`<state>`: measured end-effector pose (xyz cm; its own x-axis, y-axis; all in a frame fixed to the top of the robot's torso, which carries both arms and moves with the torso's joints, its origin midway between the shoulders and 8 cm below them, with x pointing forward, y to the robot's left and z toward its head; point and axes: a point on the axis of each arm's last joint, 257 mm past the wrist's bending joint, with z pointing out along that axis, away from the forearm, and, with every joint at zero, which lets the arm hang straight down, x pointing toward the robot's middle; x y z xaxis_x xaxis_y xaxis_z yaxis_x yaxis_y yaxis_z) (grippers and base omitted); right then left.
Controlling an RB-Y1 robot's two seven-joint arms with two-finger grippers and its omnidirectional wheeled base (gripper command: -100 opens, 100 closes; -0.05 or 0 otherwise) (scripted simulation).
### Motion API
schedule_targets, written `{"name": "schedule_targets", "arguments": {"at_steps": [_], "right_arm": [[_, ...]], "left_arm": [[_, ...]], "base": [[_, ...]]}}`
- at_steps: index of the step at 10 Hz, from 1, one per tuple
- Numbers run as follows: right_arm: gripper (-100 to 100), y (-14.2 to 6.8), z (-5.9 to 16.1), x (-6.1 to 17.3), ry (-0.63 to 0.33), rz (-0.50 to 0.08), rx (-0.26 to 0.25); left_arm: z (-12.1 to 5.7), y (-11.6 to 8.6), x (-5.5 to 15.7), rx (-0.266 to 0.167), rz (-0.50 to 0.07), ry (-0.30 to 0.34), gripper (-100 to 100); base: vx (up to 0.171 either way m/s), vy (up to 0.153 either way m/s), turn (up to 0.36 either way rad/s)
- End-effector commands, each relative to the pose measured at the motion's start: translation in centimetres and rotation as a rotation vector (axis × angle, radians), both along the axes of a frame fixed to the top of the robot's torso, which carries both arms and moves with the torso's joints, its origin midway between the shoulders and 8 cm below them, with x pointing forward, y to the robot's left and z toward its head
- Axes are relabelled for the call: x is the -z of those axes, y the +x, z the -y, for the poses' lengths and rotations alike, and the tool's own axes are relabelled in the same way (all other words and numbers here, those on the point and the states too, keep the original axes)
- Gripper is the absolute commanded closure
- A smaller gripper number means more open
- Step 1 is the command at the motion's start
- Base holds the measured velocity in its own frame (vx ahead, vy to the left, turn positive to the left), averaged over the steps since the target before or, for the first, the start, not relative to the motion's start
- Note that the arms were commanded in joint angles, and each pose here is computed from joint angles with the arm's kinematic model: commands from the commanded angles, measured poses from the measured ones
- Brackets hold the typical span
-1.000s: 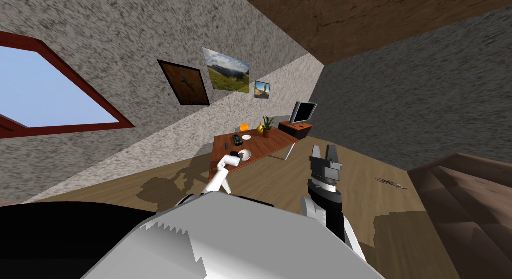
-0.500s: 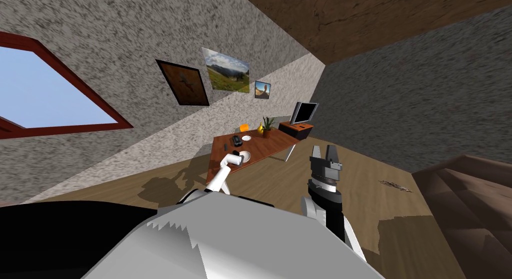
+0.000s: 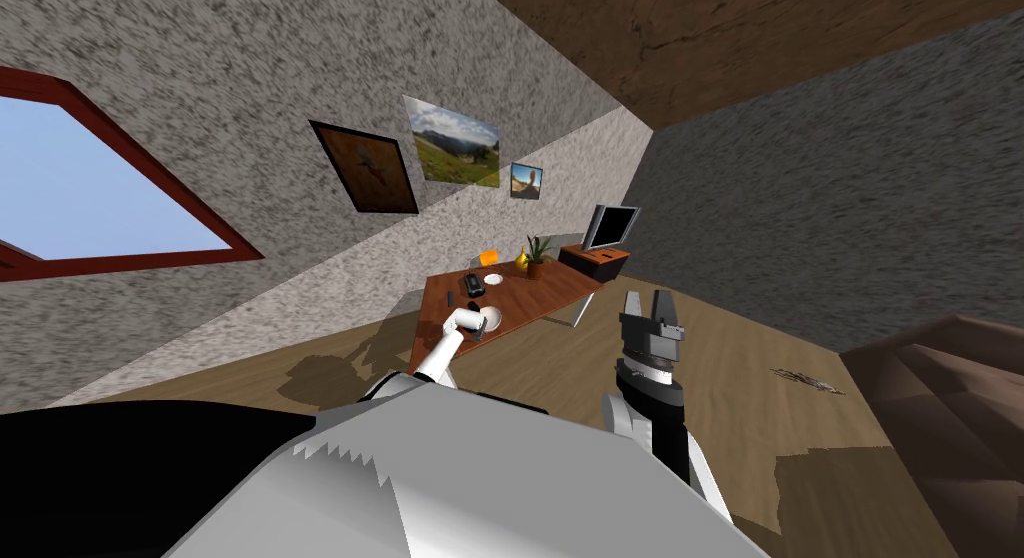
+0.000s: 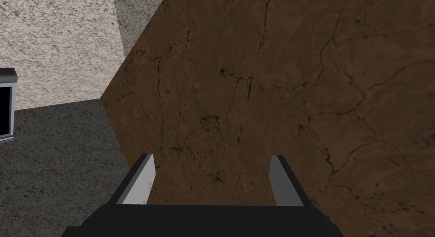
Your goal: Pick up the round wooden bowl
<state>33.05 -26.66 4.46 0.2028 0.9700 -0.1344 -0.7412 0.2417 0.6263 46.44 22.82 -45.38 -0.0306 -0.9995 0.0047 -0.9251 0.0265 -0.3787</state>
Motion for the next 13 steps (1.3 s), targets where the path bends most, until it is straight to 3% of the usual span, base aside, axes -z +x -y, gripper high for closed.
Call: {"name": "schedule_targets", "arguments": {"at_steps": [1, 2, 3, 7, 8, 12, 13], "right_arm": [[0, 0.0, 0.0, 0.0, 0.0, 0.0, 0.0], [0, 0.0, 0.0, 0.0, 0.0, 0.0, 0.0], [0, 0.0, 0.0, 0.0, 0.0, 0.0, 0.0], [0, 0.0, 0.0, 0.0, 0.0, 0.0, 0.0], [0, 0.0, 0.0, 0.0, 0.0, 0.0, 0.0], [0, 0.0, 0.0, 0.0, 0.0, 0.0, 0.0], [0, 0.0, 0.0, 0.0, 0.0, 0.0, 0.0]], "left_arm": [[0.0, 0.0, 0.0, 0.0, 0.0, 0.0, -100], [-0.1, -0.2, 0.1, -0.001, -0.007, 0.001, 0], [-0.1, -0.3, 0.9, -0.003, -0.004, 0.001, -100], [-0.1, -0.6, 1.9, -0.005, -0.004, 0.002, -100], [-0.1, -0.6, 1.9, -0.005, -0.002, 0.002, 100], [-0.1, -0.7, 2.0, -0.006, -0.005, 0.001, 100], [-0.1, -0.7, 2.0, -0.006, -0.005, 0.001, 0]], "base": [[0.069, 0.031, 0.003], [0.011, 0.005, -0.001], [0.026, 0.003, -0.011], [0.029, 0.0, -0.009], [0.0, 0.0, 0.0], [0.0, 0.0, 0.0], [0.0, 0.0, 0.0]]}}
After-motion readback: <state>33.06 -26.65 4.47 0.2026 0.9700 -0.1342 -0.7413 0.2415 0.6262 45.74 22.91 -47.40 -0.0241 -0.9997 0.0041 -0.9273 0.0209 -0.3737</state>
